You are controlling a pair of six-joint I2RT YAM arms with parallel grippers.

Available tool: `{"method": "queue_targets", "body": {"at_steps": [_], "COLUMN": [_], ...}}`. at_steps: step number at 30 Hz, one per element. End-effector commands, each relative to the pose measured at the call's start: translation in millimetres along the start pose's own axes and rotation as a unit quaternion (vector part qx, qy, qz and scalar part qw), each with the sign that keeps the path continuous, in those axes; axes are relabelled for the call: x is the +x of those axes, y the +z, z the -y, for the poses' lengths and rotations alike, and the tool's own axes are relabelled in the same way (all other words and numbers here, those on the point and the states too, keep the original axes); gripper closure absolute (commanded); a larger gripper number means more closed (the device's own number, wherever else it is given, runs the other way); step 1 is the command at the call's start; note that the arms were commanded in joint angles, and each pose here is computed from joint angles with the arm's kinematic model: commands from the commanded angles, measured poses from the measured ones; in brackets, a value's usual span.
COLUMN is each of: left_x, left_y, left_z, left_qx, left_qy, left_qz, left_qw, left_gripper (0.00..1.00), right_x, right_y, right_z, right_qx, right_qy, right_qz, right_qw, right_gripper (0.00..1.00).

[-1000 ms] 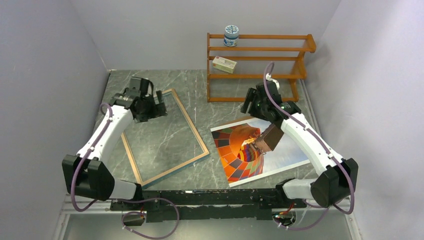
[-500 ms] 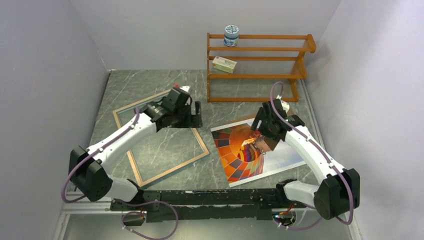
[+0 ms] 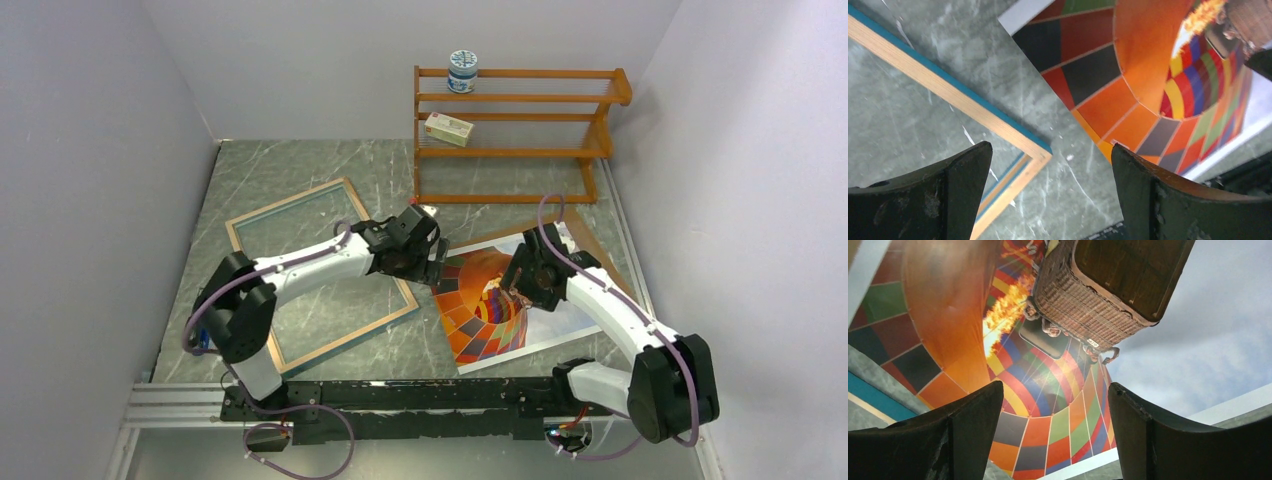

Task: Put the photo into the frame
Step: Move the photo to the center of the board.

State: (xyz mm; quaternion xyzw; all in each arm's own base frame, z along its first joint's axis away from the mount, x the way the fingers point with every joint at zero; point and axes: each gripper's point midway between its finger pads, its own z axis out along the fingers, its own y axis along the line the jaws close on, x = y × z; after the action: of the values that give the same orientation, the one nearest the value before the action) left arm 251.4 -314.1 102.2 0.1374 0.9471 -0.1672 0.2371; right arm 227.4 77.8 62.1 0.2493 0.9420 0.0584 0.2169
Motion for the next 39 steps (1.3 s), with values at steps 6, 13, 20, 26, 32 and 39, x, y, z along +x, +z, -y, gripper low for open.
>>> {"method": "queue_targets", "body": {"at_steps": [6,13,20,26,32,39], "left_x": [-63.4,-76.2,-62.4,-53.0,-45.0,-40.6], "left_y": [27.8,68.5,106.1,104.4,95.8,90.1], "left_z": [0.8,-17.4,-16.7,-8.3,-2.0,6.1], "left_qx": [-0.016,-0.03,-0.021,0.022,0.056,0.084], "left_qy": [0.037,0.027,0.021,-0.009,-0.044,-0.06], "left_qz": [0.051,0.02,-0.036,-0.059,-0.084,-0.092], "left_qw": [0.998,0.999,0.999,0.998,0.994,0.99], "left_gripper": [0.06,0.06,0.1,0.18,0.28,0.4], "right_x": [8.4,14.8,14.9,17.2,29.6,47.7], "right_y": [14.3,22.5,25.6,28.6,38.7,53.3], "right_z": [-3.7,-2.2,-0.8,-0.3,0.1,-2.2], "right_qx": [-0.024,-0.024,-0.021,-0.018,-0.016,-0.019], "right_qy": [0.016,0.011,0.005,0.009,0.013,0.023], "right_qz": [-0.008,-0.024,-0.027,-0.035,-0.064,-0.108], "right_qw": [1.0,0.999,0.999,0.999,0.998,0.994], "right_gripper": [0.21,0.22,0.22,0.23,0.23,0.25]}}
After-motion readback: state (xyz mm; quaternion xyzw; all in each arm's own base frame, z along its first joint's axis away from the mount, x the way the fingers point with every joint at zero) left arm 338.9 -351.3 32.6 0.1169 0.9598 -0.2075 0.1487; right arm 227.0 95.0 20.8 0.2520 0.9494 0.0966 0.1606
